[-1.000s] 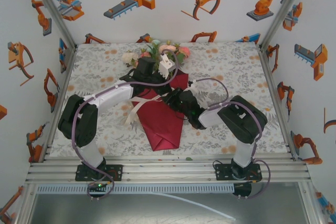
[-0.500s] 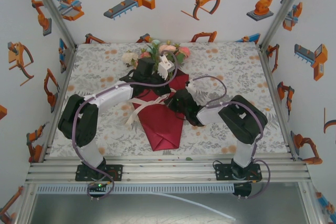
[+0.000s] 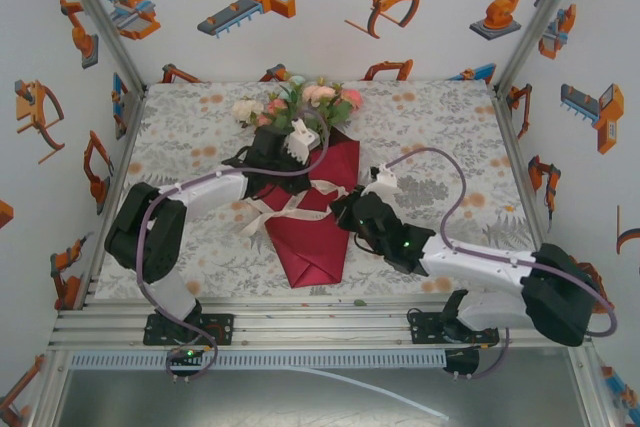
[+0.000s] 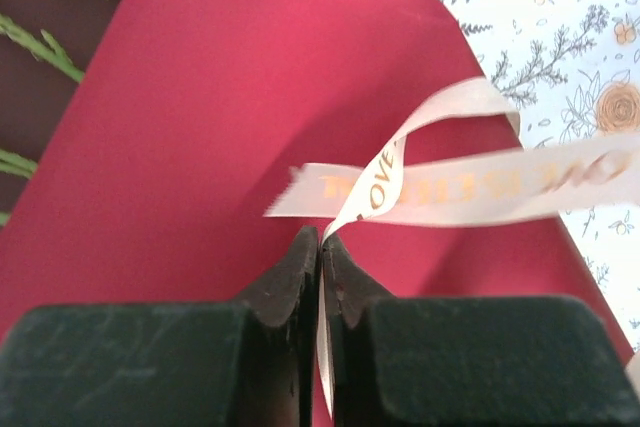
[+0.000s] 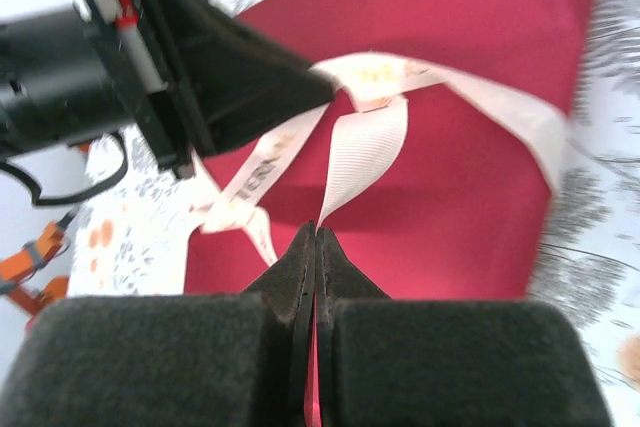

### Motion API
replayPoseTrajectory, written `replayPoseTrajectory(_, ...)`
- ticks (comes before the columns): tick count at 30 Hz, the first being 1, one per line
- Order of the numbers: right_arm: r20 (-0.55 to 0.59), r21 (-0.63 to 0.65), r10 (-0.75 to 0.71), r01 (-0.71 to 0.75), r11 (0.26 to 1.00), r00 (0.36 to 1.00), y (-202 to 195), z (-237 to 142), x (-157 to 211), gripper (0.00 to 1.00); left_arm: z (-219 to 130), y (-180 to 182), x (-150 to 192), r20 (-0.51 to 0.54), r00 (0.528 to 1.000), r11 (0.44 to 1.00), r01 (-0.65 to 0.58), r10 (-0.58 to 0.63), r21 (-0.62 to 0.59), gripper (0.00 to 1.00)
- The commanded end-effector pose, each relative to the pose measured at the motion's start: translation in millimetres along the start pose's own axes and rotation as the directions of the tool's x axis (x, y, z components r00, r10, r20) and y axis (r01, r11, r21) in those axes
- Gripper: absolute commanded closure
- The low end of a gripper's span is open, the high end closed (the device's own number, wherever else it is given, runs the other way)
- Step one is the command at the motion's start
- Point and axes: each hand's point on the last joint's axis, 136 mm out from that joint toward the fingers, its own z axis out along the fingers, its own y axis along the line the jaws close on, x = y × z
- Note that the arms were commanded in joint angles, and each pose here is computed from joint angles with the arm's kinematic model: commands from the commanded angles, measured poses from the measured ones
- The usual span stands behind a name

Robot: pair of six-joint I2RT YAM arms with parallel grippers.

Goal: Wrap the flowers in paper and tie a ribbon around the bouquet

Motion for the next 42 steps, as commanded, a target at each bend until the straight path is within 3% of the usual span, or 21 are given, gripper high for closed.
replayPoseTrajectory(1,0.095,0.182,-0.077,0.059,0.981,0.992,-34.5,-15.8,-20.9,1.00,-14.4,-9.5,-15.5,0.070,0.997,1.000,-0.018,0.016,0.023,0.82)
replayPoseTrajectory(6,0.133,0.173,-0.112,0.089,0.981,0.985,-17.3,-20.6,-41.6,1.00,-18.3,-18.3,-13.6,0.078,0.996,0.998,-0.039,0.034,0.054,0.68)
replayPoseTrajectory(10,0.130,0.132,-0.100,0.083,0.988,0.986,1.5,-16.2,-46.4,1.00,-42.1,-14.7,-33.5,0.175,0.984,1.000,-0.015,0.016,-0.007,0.52)
replayPoseTrajectory(12,0.138,0.140,-0.102,0.083,0.987,0.985,3.1,-14.3,-47.5,1.00,-64.0,0.4,-45.8,0.235,0.971,0.991,0.077,-0.050,-0.109,0.47)
replayPoseTrajectory(14,0.137,0.141,-0.104,0.085,0.986,0.985,4.4,-10.5,-45.9,1.00,-90.0,25.0,-47.6,0.300,0.938,0.940,0.249,-0.173,-0.234,0.47)
replayPoseTrajectory(16,0.123,0.137,-0.117,0.100,0.986,0.986,7.0,-7.4,-43.4,1.00,-114.4,50.5,-32.0,0.361,0.878,0.841,0.434,-0.315,-0.322,0.47)
replayPoseTrajectory(19,0.111,0.125,-0.128,0.114,0.986,0.985,9.4,-5.1,-40.4,1.00,-140.0,84.6,17.0,0.420,0.728,0.625,0.683,-0.542,-0.378,0.47)
replayPoseTrajectory(23,0.105,0.116,-0.142,0.130,0.985,0.984,11.6,-3.4,-38.7,1.00,-151.3,108.0,74.7,0.468,0.520,0.349,0.845,-0.715,-0.405,0.48)
replayPoseTrajectory(29,0.074,0.098,-0.159,0.152,0.984,0.984,17.3,2.8,-32.1,1.00,-137.5,128.9,102.0,0.537,0.291,0.164,0.948,-0.792,-0.273,0.39)
replayPoseTrajectory(32,0.063,0.090,-0.160,0.154,0.984,0.985,20.3,4.5,-30.7,1.00,-127.0,132.6,108.3,0.529,0.215,0.117,0.970,-0.821,-0.212,0.38)
replayPoseTrajectory(36,0.046,0.082,-0.169,0.165,0.983,0.985,23.5,7.4,-27.5,1.00,-113.5,132.4,105.0,0.504,0.191,0.125,0.979,-0.842,-0.161,0.39)
replayPoseTrajectory(39,0.039,0.078,-0.171,0.168,0.983,0.985,24.6,8.1,-26.3,1.00,-107.3,133.5,103.9,0.497,0.178,0.123,0.982,-0.849,-0.142,0.48)
replayPoseTrajectory(42,0.041,0.081,-0.170,0.166,0.983,0.985,24.0,7.4,-27.0,1.00,-104.7,136.6,108.6,0.498,0.161,0.103,0.984,-0.852,-0.142,0.64)
